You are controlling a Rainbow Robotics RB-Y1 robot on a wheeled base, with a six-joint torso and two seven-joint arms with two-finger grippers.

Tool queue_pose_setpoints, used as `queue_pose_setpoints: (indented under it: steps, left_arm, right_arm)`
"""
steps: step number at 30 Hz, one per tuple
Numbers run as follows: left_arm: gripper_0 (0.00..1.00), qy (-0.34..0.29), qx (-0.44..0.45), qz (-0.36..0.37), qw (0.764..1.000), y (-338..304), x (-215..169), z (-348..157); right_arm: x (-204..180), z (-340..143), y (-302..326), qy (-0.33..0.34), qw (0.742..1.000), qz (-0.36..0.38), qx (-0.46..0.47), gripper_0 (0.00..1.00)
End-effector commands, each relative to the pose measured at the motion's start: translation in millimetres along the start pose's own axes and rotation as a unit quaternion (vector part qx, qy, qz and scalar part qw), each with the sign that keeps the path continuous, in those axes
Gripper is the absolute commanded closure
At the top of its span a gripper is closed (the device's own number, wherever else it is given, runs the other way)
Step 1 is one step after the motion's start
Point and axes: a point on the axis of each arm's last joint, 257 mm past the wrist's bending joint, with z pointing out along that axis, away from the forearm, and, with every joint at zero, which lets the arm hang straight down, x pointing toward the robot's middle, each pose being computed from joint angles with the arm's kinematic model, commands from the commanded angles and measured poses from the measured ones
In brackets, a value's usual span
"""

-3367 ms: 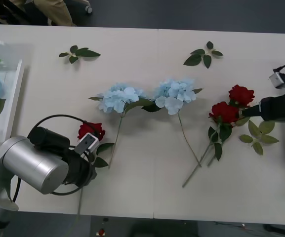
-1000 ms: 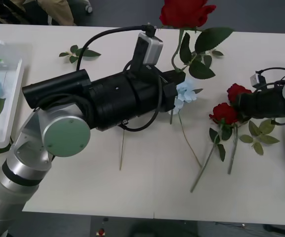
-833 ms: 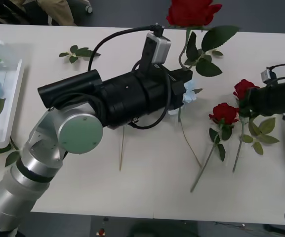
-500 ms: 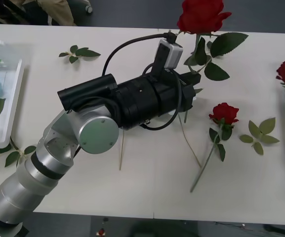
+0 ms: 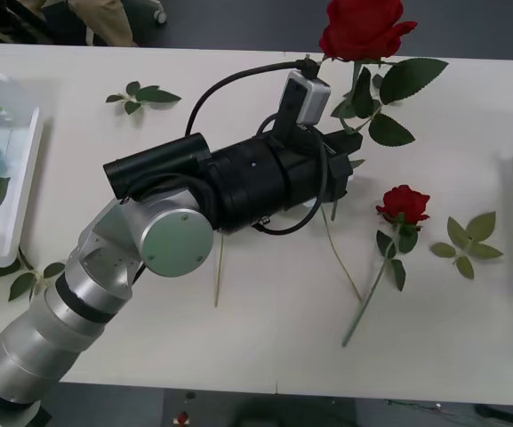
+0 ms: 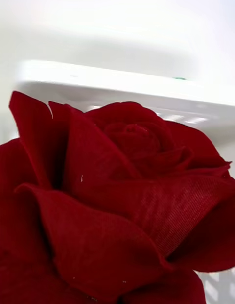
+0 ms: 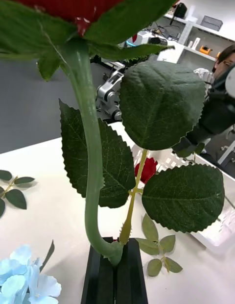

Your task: Put the red flowers into the right box and the blue flowers into the left box

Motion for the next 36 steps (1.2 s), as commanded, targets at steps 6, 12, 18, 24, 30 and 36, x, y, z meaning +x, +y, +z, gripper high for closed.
queue_pose_setpoints:
  steps: [6,12,18,24,30,36]
  left_arm:
    - [1.00,-0.019,0.005,0.035,0.999,-2.6,-24.7,1.0]
    - [1.00,-0.019,0.005,0.035,0.999,-2.6,-24.7,1.0]
    - [1.00,-0.019,0.005,0.035,0.999,-2.6,-24.7,1.0]
    - [1.00,-0.019,0.005,0.035,0.999,-2.6,-24.7,1.0]
    - [1.00,-0.019,0.005,0.035,0.999,-2.6,-24.7,1.0]
    - [1.00,-0.019,0.005,0.035,0.999,-2.6,-24.7,1.0]
  right_arm:
    - [-6.2,14.1,-30.0,-0.018,0.995,-0.070,0.065,0.15]
    - [-4.1,16.4,-16.0,-0.014,0.995,-0.087,0.042,0.02]
    - [-9.3,10.6,50.5,-0.033,0.983,-0.165,-0.078,0.00]
    - [-12.0,-16.4,126.8,-0.101,0.940,-0.231,-0.231,0.00]
    - [-6.2,-61.3,159.1,-0.131,0.912,-0.168,-0.350,0.00]
    - [11.3,-103.8,186.5,-0.152,0.867,-0.123,-0.458,0.00]
